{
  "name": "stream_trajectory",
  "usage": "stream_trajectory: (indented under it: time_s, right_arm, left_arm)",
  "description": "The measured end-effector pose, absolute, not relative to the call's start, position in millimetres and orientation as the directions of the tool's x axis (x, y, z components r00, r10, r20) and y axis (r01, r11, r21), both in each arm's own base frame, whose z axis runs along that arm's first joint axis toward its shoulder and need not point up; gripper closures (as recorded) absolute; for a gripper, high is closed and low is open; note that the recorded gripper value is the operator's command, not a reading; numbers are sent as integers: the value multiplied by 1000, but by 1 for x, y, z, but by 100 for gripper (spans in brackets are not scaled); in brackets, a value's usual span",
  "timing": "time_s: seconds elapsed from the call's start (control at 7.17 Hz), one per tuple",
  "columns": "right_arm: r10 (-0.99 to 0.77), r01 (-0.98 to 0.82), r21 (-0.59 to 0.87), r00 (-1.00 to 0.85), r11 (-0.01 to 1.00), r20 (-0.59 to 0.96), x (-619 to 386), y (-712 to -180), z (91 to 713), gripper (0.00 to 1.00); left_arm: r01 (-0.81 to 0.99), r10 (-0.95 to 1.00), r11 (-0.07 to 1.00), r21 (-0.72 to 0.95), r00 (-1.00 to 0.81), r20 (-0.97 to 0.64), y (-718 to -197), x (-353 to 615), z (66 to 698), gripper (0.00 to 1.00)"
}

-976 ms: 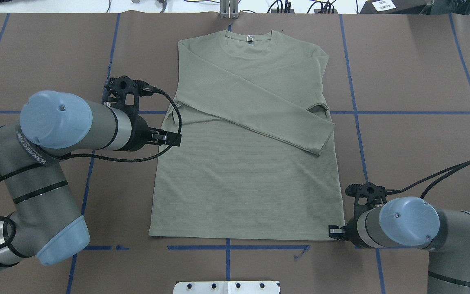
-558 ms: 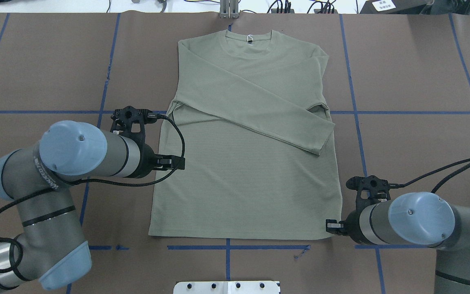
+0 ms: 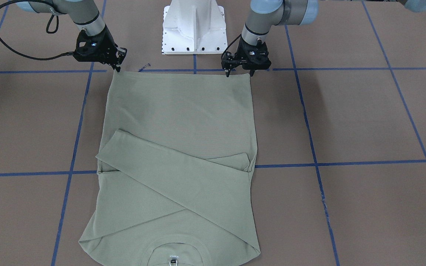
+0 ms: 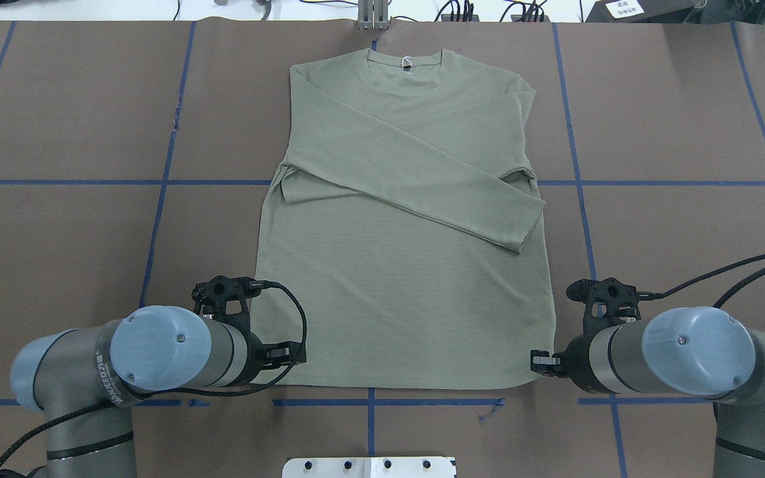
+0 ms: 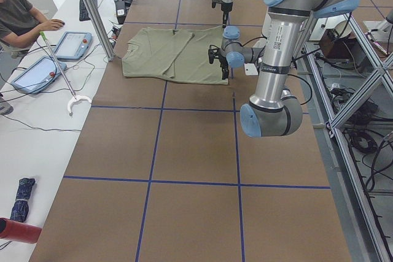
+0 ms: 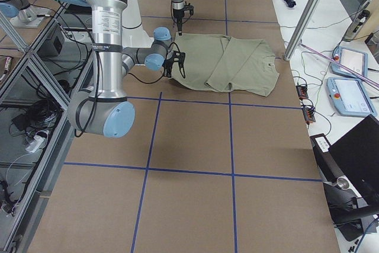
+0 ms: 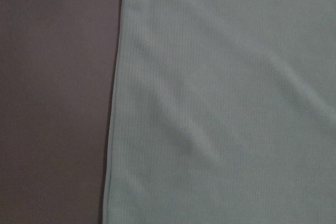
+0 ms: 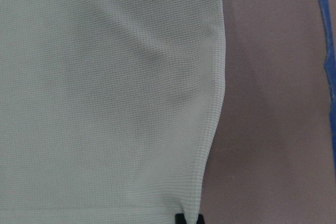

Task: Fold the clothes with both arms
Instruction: 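Grasp the hem corners nearest the robot with both grippers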

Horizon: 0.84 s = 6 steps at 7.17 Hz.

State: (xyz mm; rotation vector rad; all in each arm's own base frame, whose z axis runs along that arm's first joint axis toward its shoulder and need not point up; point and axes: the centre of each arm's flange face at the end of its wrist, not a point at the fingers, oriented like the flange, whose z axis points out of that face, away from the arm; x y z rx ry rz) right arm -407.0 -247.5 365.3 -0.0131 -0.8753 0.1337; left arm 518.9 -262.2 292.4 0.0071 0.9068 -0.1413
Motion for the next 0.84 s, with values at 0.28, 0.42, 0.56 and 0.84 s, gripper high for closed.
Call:
stream_trajectory:
  time_s: [0.28, 0.42, 0.56, 0.84]
  right_arm:
    - [126, -114, -69, 632, 991, 765, -406, -249, 365, 100]
    - [127, -115, -70, 631, 991, 765, -405, -250, 365, 100]
    - [128, -115, -71, 631, 991, 765, -404, -251, 365, 100]
    - [131, -118, -73, 631, 990, 764, -403, -253, 366, 100]
  left_arm:
    - [137, -134, 989, -60, 631, -764, -256, 522, 298, 6]
    - [147, -137, 988, -54, 639, -757, -257, 523, 301, 7]
    - [155, -139, 987, -48, 648, -749, -258, 524, 304, 8]
    - [163, -141, 986, -43, 661, -737, -259, 526, 309, 13]
